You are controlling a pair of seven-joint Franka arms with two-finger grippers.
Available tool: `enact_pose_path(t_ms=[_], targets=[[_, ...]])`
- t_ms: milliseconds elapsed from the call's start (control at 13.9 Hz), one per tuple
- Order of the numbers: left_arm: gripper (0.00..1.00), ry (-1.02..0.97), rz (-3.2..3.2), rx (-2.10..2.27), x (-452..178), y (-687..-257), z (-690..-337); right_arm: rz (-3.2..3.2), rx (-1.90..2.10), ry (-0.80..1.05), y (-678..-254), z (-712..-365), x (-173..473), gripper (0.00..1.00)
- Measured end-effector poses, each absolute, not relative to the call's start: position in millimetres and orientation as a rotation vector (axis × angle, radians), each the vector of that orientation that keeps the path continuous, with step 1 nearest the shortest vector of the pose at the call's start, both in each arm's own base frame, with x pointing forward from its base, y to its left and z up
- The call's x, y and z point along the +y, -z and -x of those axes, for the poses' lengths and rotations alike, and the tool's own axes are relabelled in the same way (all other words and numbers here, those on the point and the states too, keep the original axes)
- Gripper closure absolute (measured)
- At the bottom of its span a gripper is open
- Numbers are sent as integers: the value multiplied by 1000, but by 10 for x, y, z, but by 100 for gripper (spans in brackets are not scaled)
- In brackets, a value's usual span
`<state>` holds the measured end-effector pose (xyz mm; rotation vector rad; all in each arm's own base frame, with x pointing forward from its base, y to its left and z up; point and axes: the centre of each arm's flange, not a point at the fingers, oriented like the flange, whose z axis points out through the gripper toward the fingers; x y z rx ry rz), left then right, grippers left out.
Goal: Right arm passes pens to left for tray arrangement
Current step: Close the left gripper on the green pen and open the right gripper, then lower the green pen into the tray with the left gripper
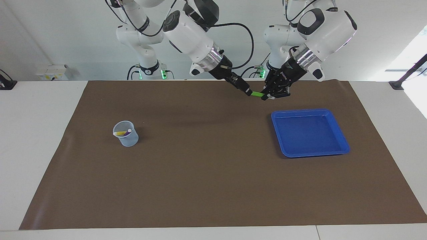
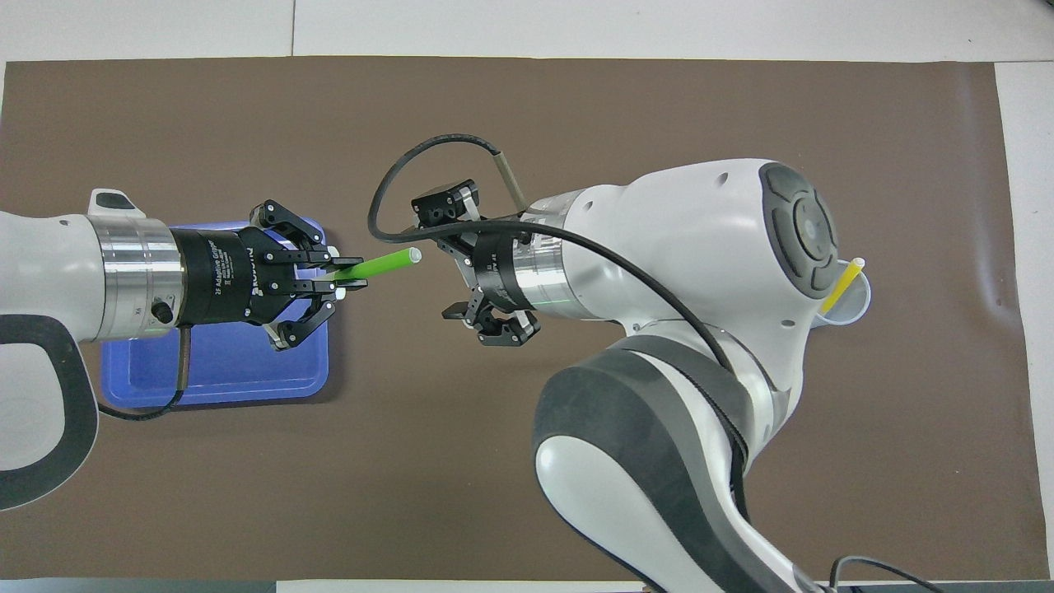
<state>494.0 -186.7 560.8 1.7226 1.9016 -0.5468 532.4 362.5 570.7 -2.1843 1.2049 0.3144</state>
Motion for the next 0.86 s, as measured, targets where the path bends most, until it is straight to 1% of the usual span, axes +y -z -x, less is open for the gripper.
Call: enact_pose_path(t_ms=[216, 360, 648, 864], targets=[[82, 540, -1724, 1896, -1833, -5609, -4953, 2371, 1139, -217, -5748, -5405, 3162, 0], [82, 516, -1757, 1854, -1743, -5601, -4982, 2535, 1031, -160, -5689, -5448, 2832, 0], [82, 472, -1981, 1621, -1312, -5434, -5017, 2821, 758, -49, -5311, -5467, 2237, 0], [82, 426, -2155, 1380, -875, -5207, -5042, 3010, 522, -2, -5024, -5488, 1629, 0]])
